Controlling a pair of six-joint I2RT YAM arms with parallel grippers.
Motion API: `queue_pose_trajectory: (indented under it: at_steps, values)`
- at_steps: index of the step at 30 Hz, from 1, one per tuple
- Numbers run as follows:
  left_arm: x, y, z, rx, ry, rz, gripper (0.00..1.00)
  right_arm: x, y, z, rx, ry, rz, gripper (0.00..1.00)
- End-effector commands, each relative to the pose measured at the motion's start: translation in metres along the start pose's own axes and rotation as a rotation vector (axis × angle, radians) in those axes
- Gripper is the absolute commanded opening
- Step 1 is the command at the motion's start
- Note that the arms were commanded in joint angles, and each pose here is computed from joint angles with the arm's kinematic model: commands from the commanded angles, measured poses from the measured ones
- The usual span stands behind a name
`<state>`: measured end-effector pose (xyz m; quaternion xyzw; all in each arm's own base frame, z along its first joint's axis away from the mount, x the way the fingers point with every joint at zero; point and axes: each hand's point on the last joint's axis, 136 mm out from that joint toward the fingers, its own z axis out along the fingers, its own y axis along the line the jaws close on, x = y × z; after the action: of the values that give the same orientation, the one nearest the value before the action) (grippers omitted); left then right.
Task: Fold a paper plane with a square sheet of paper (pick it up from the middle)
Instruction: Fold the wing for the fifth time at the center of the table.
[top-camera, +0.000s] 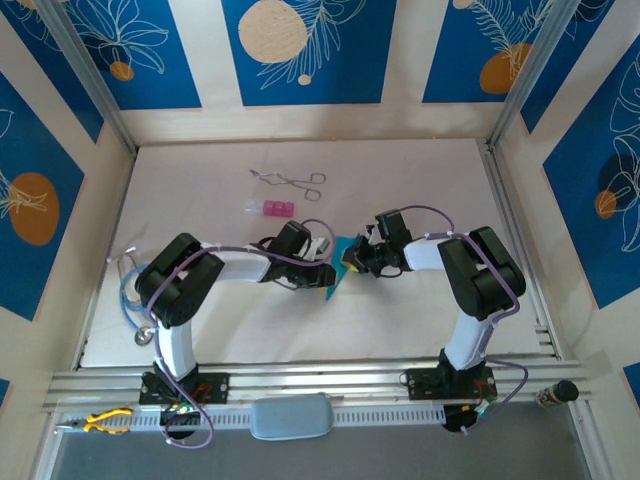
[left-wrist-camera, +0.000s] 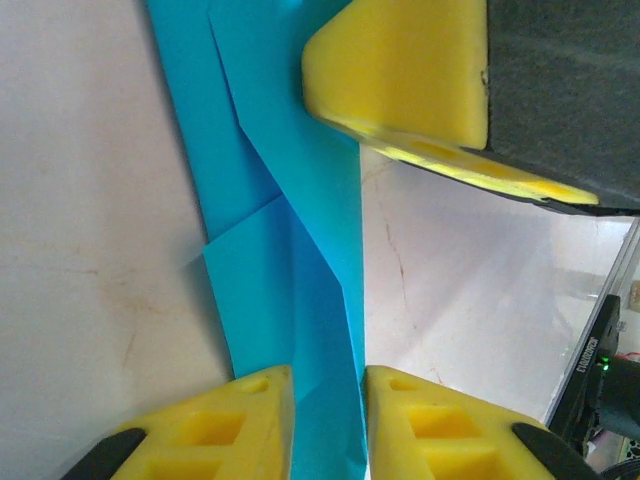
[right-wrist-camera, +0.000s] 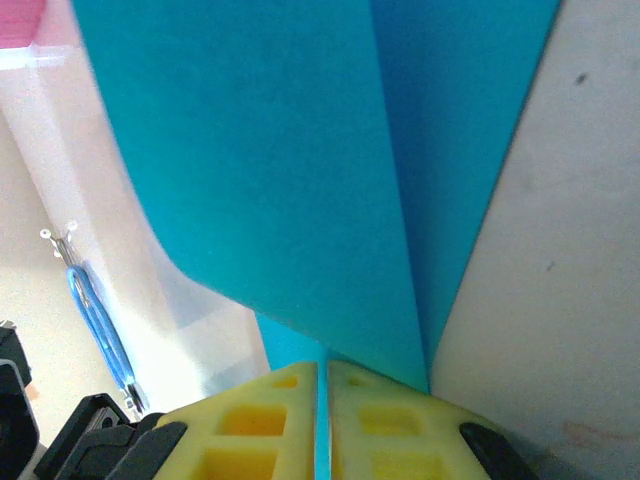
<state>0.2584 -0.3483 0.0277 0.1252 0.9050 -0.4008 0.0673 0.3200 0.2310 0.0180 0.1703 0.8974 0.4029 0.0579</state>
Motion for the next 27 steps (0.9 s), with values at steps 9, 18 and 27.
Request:
queue_pose_trajectory:
  at_steps: [9, 18, 27]
  values:
    - [0.031, 0.026, 0.007, -0.086, 0.094, -0.061, 0.17, 0.002, -0.004, -0.001, 0.025, 0.014, 0.015, 0.12]
    - [0.022, 0.008, 0.002, 0.002, 0.036, -0.043, 0.26, 0.002, -0.005, -0.001, 0.026, 0.015, 0.017, 0.12]
    - [0.003, -0.002, 0.006, 0.057, -0.024, -0.060, 0.29, 0.003, -0.004, -0.001, 0.027, 0.017, 0.016, 0.12]
